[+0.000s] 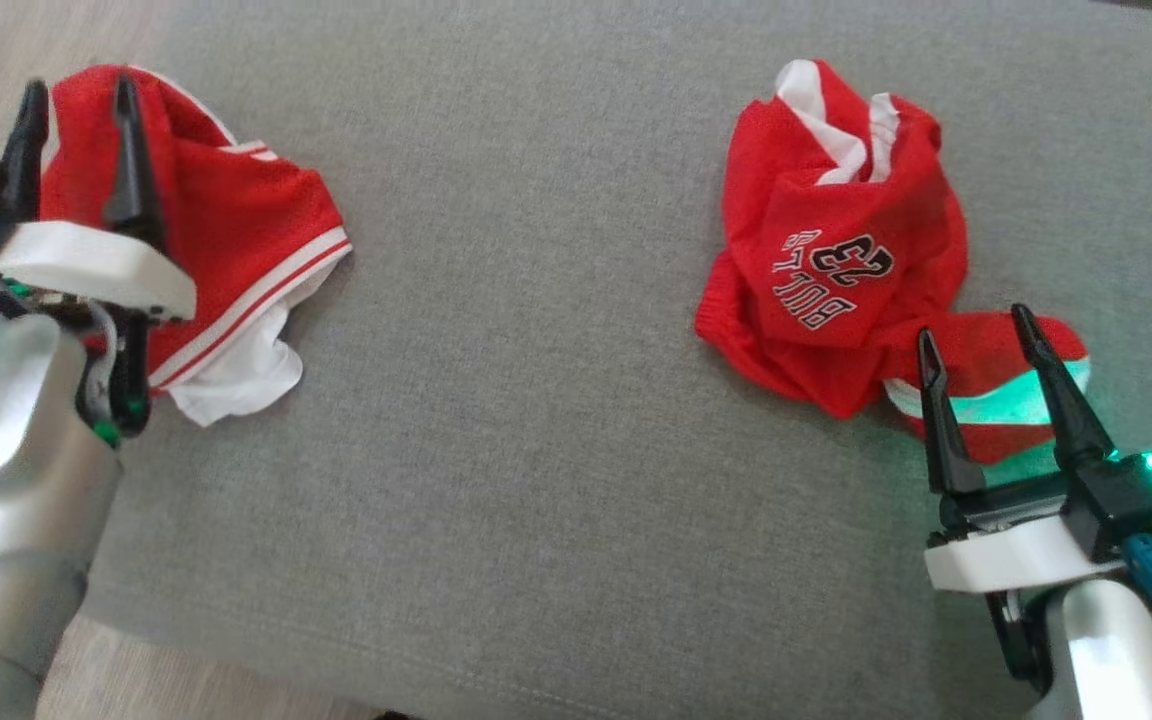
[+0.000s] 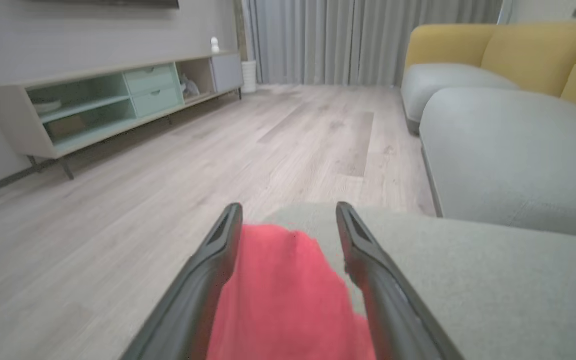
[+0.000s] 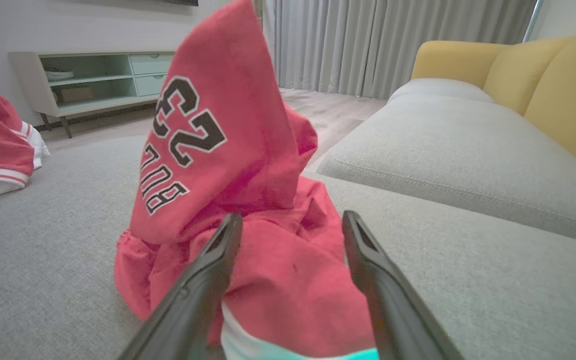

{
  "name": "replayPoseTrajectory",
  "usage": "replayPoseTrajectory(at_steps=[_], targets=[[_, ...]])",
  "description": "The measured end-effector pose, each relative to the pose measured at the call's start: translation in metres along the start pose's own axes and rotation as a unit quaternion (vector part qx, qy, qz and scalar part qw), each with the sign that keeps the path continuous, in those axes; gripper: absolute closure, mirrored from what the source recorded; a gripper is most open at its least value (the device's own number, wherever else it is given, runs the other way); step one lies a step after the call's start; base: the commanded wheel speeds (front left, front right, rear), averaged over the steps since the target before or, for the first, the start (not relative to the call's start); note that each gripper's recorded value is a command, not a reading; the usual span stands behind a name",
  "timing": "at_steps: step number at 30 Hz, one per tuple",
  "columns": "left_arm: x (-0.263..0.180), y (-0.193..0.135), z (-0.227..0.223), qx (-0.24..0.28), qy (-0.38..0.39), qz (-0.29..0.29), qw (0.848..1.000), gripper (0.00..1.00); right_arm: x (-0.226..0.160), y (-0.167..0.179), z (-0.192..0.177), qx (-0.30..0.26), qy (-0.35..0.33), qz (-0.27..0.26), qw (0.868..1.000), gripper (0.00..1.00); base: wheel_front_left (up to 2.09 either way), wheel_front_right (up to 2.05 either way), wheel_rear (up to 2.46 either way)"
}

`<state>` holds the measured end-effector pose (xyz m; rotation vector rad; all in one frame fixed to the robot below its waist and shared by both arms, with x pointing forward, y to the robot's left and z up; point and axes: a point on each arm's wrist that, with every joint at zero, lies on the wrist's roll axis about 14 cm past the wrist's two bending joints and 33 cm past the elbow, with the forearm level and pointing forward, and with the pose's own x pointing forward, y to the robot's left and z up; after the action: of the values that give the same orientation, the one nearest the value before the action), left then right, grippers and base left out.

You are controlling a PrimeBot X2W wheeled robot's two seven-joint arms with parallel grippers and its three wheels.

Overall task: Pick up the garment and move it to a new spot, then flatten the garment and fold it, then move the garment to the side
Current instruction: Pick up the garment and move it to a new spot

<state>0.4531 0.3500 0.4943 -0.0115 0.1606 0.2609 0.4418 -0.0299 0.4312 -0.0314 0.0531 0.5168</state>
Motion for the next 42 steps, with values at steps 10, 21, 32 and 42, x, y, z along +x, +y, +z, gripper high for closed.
replayPoseTrajectory(at_steps=[10, 21, 32, 42], targets=[[-0.073, -0.061, 0.012, -0.014, -0.096, -0.050, 0.994, 0.00, -0.028, -0.017, 0.045, 0.000, -0.045, -0.045, 0.998, 0.00, 0.00, 0.00, 0.00], [-0.172, -0.125, -0.018, -0.051, -0.100, -0.099, 0.989, 0.00, -0.104, -0.002, 0.042, 0.013, -0.028, -0.070, 0.997, 0.00, 0.00, 0.00, 0.00], [-0.219, -0.151, -0.041, -0.033, -0.086, -0.163, 0.982, 0.00, -0.152, -0.002, 0.032, 0.029, -0.019, -0.107, 0.994, 0.00, 0.00, 0.00, 0.00], [-0.220, -0.148, -0.044, -0.028, -0.085, -0.161, 0.983, 0.00, -0.163, -0.011, 0.030, 0.032, -0.020, -0.129, 0.991, 0.00, 0.00, 0.00, 0.00]])
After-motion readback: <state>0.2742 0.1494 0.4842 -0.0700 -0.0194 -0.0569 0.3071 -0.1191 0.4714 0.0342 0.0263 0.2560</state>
